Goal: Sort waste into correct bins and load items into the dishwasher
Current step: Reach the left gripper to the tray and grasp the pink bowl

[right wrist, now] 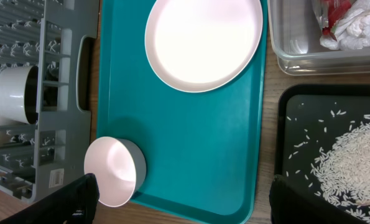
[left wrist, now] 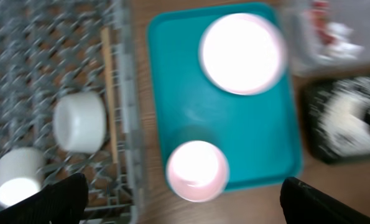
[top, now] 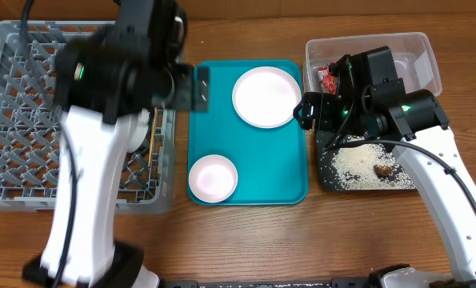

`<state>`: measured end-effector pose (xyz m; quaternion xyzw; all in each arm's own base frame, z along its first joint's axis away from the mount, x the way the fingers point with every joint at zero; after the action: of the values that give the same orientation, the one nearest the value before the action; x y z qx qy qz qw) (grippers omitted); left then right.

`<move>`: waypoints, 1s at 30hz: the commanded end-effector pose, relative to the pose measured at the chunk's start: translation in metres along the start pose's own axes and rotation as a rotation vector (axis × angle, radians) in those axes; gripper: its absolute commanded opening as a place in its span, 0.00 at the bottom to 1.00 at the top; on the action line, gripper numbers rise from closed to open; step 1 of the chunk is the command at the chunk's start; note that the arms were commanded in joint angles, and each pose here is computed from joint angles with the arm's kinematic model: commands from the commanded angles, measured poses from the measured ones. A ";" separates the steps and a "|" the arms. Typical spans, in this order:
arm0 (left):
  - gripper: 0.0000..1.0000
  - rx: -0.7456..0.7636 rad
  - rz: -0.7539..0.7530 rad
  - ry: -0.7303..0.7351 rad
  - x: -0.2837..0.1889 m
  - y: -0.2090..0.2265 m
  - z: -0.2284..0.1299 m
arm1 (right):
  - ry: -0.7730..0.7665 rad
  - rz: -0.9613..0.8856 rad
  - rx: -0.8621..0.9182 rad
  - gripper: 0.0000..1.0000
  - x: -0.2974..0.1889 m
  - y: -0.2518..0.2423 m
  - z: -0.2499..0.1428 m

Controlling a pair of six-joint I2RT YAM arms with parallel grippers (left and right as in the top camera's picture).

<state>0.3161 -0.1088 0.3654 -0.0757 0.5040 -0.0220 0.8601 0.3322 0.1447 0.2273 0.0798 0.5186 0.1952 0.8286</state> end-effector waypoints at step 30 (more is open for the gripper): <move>0.50 -0.236 0.381 0.486 0.254 0.074 -0.196 | 0.006 -0.002 -0.003 0.89 -0.002 0.001 -0.001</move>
<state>0.2663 -0.0895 0.0439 -0.0710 0.7093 0.1676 0.6810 0.3285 0.1436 0.2247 0.0793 0.5275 0.1927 0.8236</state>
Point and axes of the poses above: each gripper's point midway between its finger pads, its own x axis out along the fingers, its own y axis along the line the jaws close on, z = x × y, the point moved 1 cm from there along -x, back along the fingers, and after that the axes turned 11 degrees about -x, right-handed, at the moved point
